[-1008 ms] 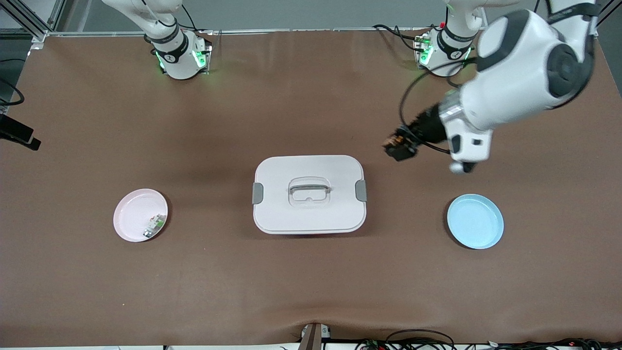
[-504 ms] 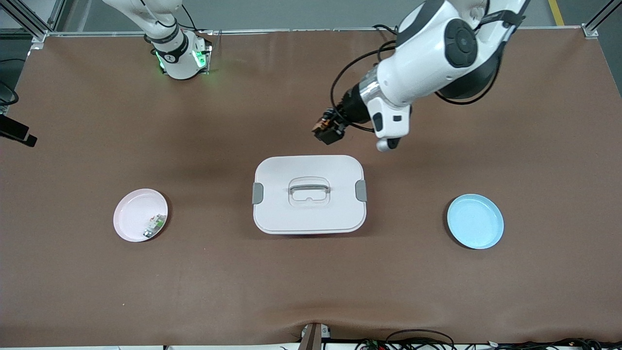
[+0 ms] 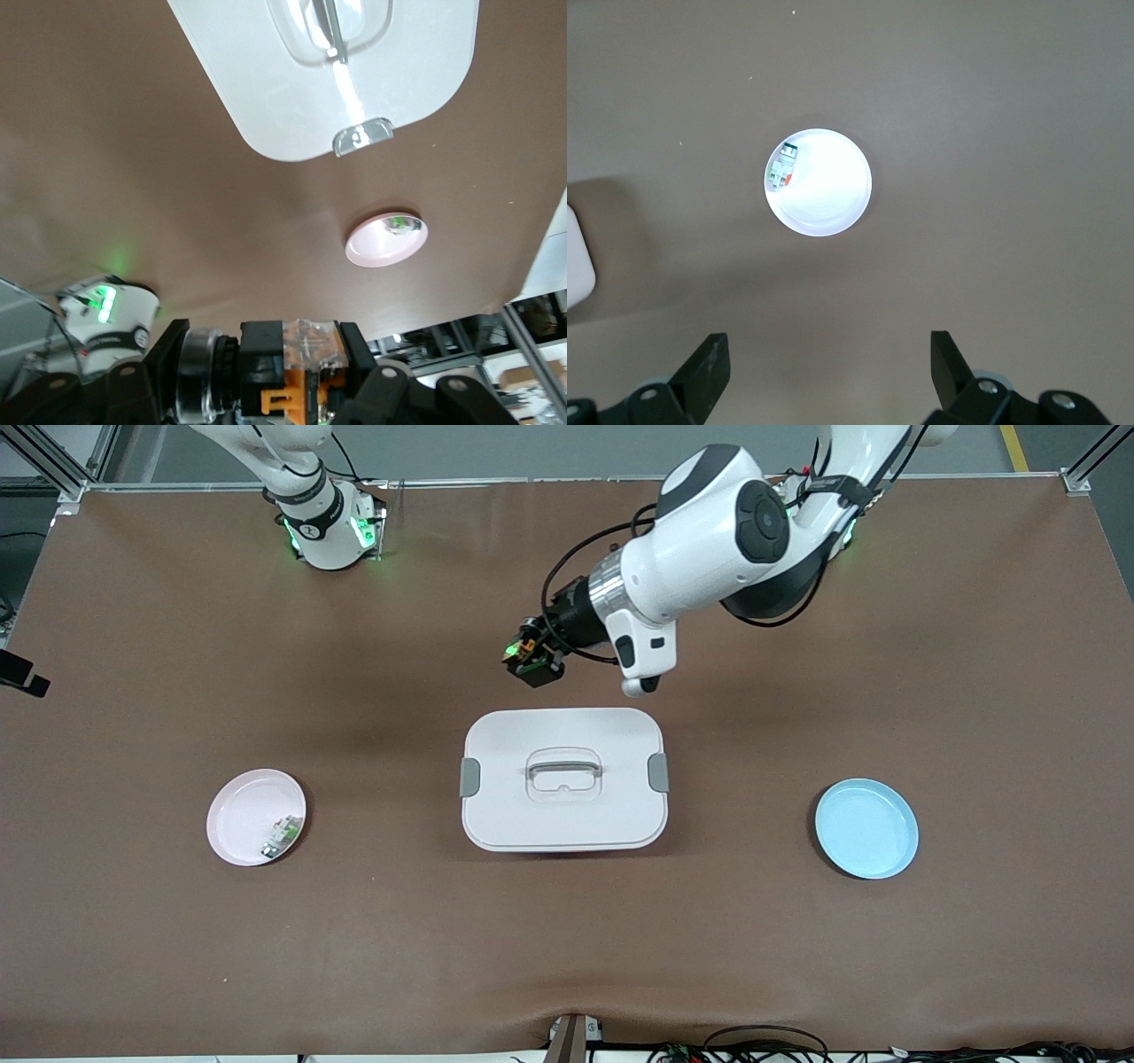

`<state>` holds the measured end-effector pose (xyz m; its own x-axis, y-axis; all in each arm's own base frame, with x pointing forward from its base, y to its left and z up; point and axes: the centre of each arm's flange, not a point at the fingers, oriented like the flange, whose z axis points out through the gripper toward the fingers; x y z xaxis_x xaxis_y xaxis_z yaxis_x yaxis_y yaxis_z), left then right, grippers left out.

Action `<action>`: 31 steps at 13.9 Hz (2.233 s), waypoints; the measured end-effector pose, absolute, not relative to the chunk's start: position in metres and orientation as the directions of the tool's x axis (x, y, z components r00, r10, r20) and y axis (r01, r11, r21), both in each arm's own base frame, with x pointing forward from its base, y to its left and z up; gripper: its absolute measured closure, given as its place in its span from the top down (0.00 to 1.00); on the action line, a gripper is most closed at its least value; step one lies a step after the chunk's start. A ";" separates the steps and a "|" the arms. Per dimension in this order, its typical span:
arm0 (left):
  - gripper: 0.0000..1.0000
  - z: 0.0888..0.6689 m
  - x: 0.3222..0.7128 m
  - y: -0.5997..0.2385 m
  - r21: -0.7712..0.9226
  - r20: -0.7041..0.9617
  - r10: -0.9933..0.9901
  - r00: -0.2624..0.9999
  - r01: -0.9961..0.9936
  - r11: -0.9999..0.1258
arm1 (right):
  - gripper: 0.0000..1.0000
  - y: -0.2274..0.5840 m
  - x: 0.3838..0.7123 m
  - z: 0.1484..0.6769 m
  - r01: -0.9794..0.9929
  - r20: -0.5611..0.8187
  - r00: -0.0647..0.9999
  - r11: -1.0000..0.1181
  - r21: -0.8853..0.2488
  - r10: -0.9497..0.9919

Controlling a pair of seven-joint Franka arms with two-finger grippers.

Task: Transfer orange switch to right arm and place
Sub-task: 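Lift the switch with the left gripper and carry it above the box, then reach the right gripper toward the switch held by the left gripper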

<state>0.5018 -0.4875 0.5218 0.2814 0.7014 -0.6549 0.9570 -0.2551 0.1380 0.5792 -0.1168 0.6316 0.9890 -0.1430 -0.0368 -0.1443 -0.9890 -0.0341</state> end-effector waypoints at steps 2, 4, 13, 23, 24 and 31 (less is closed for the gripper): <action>0.73 0.518 0.499 -0.504 0.100 -0.685 0.705 0.185 0.982 -0.160 | 1.00 -0.123 0.581 0.621 -0.119 -0.047 0.992 -0.983 -0.143 -0.114; 0.73 0.513 0.500 -0.517 0.062 -0.709 0.698 0.104 0.994 -0.086 | 1.00 -0.121 0.582 0.603 -0.133 -0.073 0.990 -0.951 -0.279 -0.117; 0.73 0.464 0.503 -0.555 -0.001 -0.738 0.675 -0.021 1.000 0.030 | 1.00 -0.033 0.579 0.562 -0.231 -0.191 0.970 -0.819 -0.525 -0.151; 0.73 0.456 0.497 -0.571 0.031 -0.721 0.692 0.006 0.999 0.023 | 1.00 0.085 0.558 0.534 -0.175 -0.146 0.983 -0.805 -0.567 -0.111; 0.73 0.456 0.497 -0.571 0.031 -0.722 0.692 0.006 0.999 0.024 | 1.00 0.097 0.558 0.530 -0.163 -0.133 0.985 -0.808 -0.567 -0.106; 0.73 0.457 0.498 -0.571 0.033 -0.723 0.691 0.007 0.999 0.025 | 1.00 0.188 0.546 0.514 -0.190 -0.111 0.982 -0.809 -0.556 -0.155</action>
